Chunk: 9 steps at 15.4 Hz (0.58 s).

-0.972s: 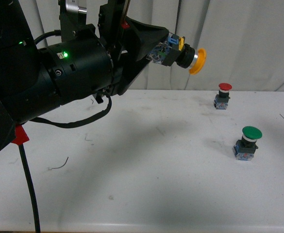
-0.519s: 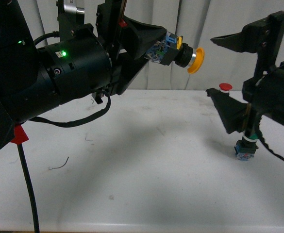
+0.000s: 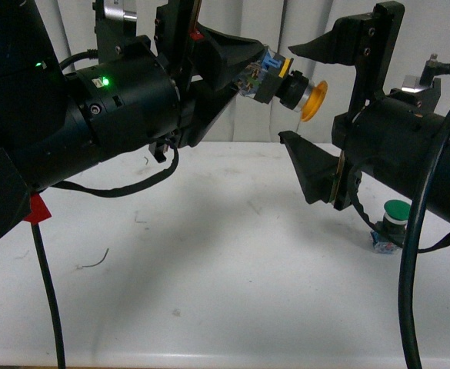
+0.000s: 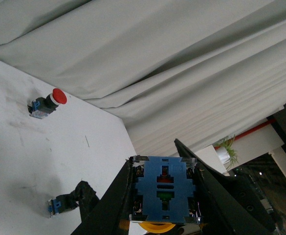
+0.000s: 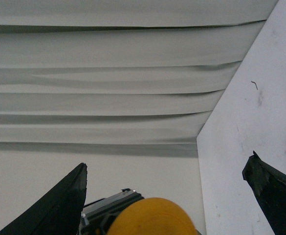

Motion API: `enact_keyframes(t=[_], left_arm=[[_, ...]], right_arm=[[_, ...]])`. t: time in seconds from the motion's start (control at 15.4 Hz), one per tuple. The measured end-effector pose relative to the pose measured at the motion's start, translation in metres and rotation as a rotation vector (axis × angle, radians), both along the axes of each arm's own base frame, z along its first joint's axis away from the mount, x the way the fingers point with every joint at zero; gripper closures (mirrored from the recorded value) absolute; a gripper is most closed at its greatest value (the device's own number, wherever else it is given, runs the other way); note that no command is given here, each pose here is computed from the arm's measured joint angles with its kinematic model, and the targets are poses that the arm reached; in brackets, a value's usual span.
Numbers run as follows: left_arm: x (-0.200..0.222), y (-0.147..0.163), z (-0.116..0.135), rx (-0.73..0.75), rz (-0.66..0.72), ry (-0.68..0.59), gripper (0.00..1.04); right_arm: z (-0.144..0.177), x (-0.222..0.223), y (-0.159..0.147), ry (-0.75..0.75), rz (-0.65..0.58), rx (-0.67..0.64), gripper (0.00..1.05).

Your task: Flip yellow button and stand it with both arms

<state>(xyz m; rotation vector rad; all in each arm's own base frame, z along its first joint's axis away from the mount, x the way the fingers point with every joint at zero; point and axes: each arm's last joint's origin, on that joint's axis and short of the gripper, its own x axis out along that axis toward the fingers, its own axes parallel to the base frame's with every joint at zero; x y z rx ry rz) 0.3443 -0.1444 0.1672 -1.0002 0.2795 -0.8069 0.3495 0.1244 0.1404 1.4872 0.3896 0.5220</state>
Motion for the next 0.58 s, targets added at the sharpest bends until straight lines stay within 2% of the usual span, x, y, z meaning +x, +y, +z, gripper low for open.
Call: enact_keyframes(t=[0.32,0.58], left_arm=[[0.004,0.0,-0.001,-0.001,0.005,-0.002,0.75],[0.008,0.004,-0.01,0.011,0.017,0.03,0.75]], right_arm=[[-0.006,-0.005,0.004,0.032,0.024,0.007,0.08],[-0.007,-0.007,0.005,0.031,0.034,0.008,0.54]])
